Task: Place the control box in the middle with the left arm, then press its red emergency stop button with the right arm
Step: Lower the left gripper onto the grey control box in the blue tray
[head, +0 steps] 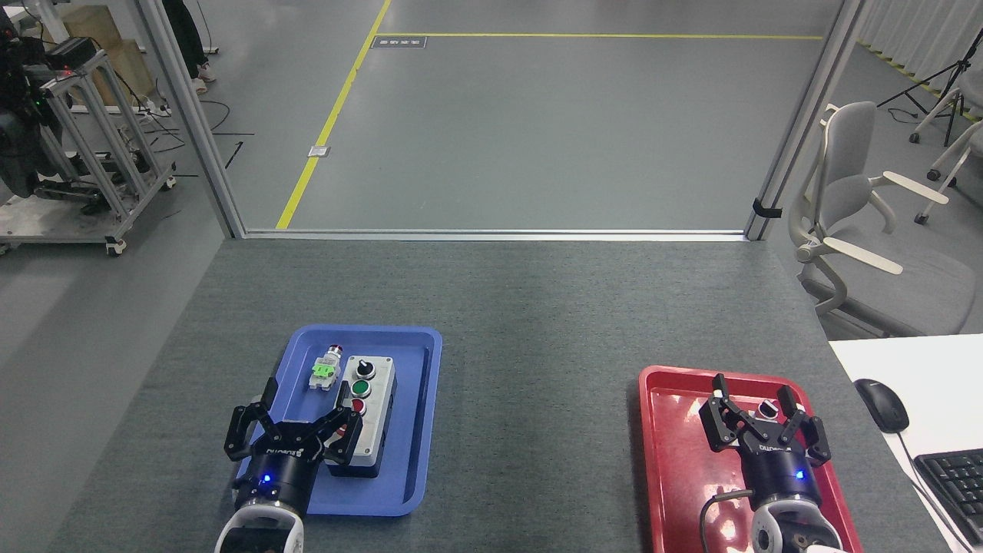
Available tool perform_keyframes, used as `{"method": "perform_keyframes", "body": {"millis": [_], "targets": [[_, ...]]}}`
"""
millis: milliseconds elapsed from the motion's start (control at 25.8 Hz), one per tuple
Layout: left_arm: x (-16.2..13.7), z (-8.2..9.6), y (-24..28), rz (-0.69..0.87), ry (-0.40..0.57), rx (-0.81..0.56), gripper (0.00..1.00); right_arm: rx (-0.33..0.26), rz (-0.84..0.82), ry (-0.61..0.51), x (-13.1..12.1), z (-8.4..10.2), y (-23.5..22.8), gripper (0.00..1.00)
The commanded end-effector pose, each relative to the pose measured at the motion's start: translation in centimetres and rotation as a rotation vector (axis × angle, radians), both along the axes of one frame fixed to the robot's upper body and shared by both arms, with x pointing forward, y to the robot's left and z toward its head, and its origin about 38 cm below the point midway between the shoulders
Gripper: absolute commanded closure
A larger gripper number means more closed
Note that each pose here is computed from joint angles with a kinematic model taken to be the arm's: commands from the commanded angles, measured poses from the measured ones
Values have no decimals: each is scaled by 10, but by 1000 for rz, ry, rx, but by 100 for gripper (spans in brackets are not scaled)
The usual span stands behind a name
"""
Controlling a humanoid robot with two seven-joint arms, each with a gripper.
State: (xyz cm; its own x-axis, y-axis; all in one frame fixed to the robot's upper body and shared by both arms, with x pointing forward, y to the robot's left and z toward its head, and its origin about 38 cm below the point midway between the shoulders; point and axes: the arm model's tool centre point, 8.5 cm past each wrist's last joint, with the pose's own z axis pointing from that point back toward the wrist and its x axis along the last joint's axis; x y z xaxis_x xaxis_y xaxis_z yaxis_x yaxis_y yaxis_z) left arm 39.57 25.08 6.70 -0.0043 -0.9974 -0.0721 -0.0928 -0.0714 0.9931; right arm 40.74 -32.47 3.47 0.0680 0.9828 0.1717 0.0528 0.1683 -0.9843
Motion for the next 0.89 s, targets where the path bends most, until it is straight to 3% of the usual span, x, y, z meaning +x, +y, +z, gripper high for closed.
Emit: {"method": "perform_keyframes", "body": {"millis": [0, 272, 504, 854], "targets": [[-11, -4, 0, 5, -6, -6, 1, 0, -1, -3, 0, 0, 0, 1], [-15, -3, 0, -4, -21, -6, 1, 1, -1, -3, 0, 0, 1, 1], [-10, 8, -3, -19, -68, -8, 1, 0, -2, -3, 0, 0, 0, 1], [-18, 0, -9, -55, -37, -11, 1, 1, -8, -2, -1, 0, -2, 1]]}}
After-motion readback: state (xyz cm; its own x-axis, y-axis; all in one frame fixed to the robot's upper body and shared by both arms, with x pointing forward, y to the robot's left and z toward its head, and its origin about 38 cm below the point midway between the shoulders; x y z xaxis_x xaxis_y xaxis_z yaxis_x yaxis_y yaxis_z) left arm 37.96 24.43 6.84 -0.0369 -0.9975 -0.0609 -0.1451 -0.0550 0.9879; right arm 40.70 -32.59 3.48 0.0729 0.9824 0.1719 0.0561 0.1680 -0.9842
